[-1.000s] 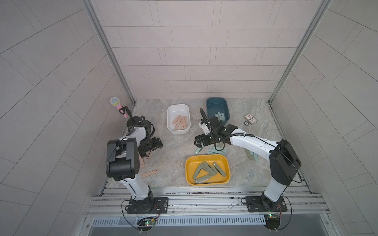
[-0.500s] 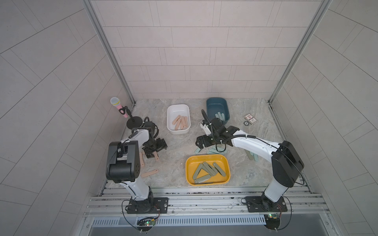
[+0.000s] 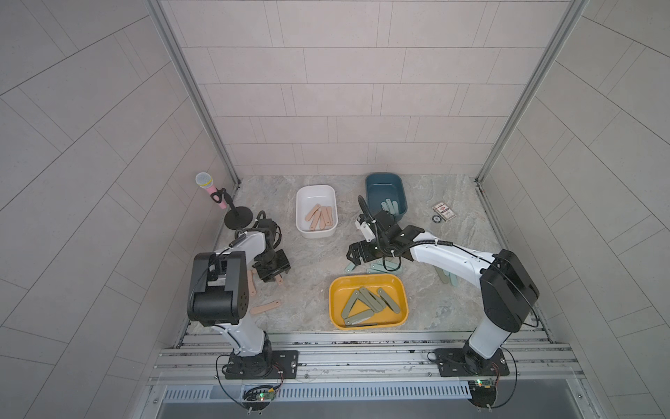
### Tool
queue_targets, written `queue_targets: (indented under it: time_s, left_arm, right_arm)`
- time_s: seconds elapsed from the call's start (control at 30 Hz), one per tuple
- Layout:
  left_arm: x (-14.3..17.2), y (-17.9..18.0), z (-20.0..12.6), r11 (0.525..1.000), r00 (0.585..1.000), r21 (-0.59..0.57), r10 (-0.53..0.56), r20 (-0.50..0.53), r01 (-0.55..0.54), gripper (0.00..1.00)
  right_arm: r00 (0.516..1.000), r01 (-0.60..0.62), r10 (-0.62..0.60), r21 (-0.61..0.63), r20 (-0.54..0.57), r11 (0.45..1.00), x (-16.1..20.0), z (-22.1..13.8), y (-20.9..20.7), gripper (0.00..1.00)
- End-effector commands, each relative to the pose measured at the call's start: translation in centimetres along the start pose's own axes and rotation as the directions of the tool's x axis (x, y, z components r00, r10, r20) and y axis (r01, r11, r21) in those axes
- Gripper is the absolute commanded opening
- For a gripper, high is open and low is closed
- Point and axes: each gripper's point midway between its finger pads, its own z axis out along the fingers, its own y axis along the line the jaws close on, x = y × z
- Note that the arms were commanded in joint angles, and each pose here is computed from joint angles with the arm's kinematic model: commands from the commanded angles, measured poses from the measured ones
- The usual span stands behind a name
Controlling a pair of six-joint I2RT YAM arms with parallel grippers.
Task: Place the fruit knives into the storage box by color
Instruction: Pick up the fruit knife from the center of the board, then place the fruit knife in the storage box.
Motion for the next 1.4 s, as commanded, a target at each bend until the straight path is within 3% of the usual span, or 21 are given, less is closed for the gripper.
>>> queue_targets:
  time_s: [0.0, 0.23, 0.5, 0.77, 0.87, 1.13, 1.37]
  left_arm:
    - [1.1, 1.6, 1.2, 0.996, 0.999, -0.084, -0.010, -0.052, 0.006, 0.41]
    - [1.6, 1.2, 1.1, 0.996, 0.999, -0.090, 0.018, -0.051, -0.023, 0.21]
    - [1.6, 0.0, -1.1, 0.997, 0.998, -0.044, 0.061, 0.010, -0.061, 0.16]
    - [1.7, -2.0, -4.8, 0.990, 0.990, 0.067, 0.122, 0.069, -0.127, 0.13]
    - [1.7, -3.7, -7.4, 0.972, 0.978, 0.146, 0.168, 0.123, -0.185, 0.13]
    - [0.1, -7.8, -14.2, 0.930, 0.930, 0.188, 0.263, 0.256, -0.315, 0.13]
    - [-3.9, -15.5, -14.6, 0.887, 0.900, 0.207, 0.363, 0.239, -0.413, 0.13]
  right_arm:
    - [1.000, -0.005, 0.005, -0.008, 0.031, 1.000, -0.6, -1.1, -0.1, 1.00]
    - [0.999, -0.005, 0.004, 0.015, 0.052, 1.000, -1.3, -2.8, -0.9, 1.00]
    - [1.000, 0.003, -0.003, 0.029, 0.005, 1.000, -1.2, -2.7, -0.8, 1.00]
    - [0.998, 0.040, -0.046, 0.113, 0.048, 0.993, -2.3, -3.5, -1.2, 1.00]
    - [0.996, 0.050, -0.061, 0.156, 0.066, 0.987, -2.7, -4.1, -1.8, 1.00]
    - [0.997, 0.030, -0.040, 0.148, 0.066, 0.989, -1.9, -3.3, -2.9, 1.00]
    - [0.998, 0.018, -0.023, 0.074, 0.058, 0.997, -2.4, -2.5, -1.9, 1.00]
